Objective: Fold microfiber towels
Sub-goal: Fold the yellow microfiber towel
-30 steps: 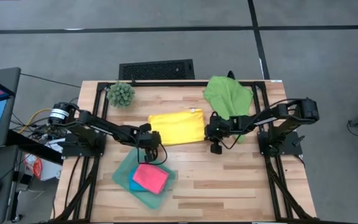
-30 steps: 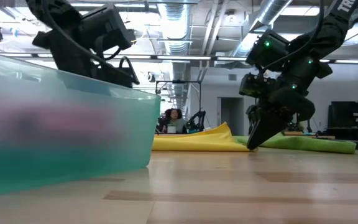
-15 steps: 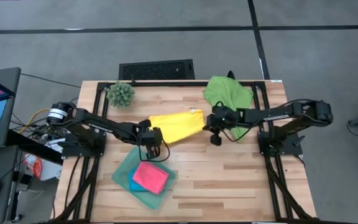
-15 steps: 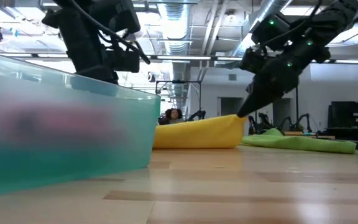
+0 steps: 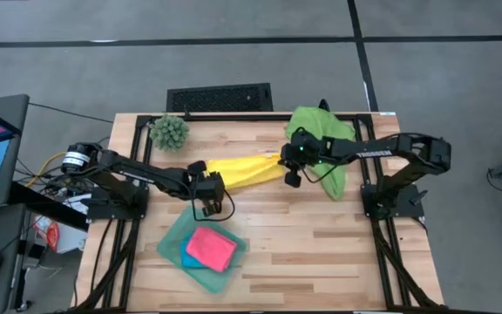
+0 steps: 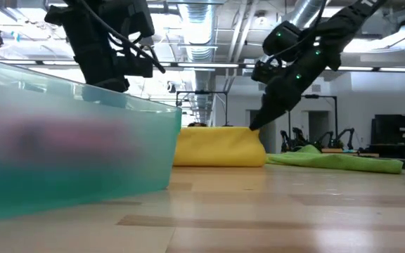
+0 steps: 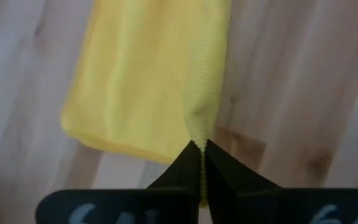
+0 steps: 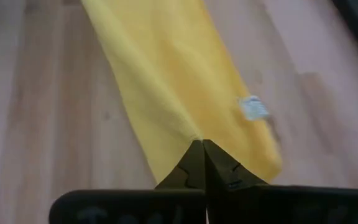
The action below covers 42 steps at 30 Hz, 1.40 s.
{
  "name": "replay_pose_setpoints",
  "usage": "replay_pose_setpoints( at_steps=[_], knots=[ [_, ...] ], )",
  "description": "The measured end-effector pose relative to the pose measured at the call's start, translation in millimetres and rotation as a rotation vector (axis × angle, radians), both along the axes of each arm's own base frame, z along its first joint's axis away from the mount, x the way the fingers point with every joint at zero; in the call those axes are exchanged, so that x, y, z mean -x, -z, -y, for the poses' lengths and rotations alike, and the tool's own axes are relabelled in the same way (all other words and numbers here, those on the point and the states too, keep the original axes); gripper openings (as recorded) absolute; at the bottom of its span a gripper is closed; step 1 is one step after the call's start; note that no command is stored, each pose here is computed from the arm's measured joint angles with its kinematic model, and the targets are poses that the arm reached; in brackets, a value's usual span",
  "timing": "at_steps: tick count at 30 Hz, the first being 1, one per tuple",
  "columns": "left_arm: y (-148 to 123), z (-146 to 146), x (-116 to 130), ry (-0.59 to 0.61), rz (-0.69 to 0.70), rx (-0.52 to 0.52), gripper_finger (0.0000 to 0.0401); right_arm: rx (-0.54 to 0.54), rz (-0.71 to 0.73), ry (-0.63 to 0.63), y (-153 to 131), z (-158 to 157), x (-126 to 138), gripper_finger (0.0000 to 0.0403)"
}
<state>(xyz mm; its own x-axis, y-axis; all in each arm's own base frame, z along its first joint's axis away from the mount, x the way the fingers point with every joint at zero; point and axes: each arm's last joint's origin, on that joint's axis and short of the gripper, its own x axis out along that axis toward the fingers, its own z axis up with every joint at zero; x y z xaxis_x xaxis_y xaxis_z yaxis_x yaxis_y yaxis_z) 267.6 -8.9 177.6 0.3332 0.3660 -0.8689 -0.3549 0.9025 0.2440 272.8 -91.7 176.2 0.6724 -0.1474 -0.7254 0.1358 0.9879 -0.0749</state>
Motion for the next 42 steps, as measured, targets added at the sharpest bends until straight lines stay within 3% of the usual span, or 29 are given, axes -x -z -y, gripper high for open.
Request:
replay_pose_setpoints(
  at_steps=[13, 23, 34, 42],
  knots=[
    [-3, -39, 2, -0.046, -0.037, -0.068, 0.0, 0.018, 0.025, 0.09, -5, 25, 6, 0.001],
    [3, -65, 3, -0.083, -0.002, -0.021, 0.0, 0.057, 0.055, 0.1, -8, 28, 4, 0.001],
    [4, -72, 3, -0.101, 0.028, -0.029, 0.001, 0.056, 0.072, 0.166, -7, 42, 11, 0.0012],
    [5, -72, 4, -0.108, 0.025, -0.025, 0.0012, 0.002, 0.012, 0.194, 21, 50, -2, 0.0017]
  ],
)
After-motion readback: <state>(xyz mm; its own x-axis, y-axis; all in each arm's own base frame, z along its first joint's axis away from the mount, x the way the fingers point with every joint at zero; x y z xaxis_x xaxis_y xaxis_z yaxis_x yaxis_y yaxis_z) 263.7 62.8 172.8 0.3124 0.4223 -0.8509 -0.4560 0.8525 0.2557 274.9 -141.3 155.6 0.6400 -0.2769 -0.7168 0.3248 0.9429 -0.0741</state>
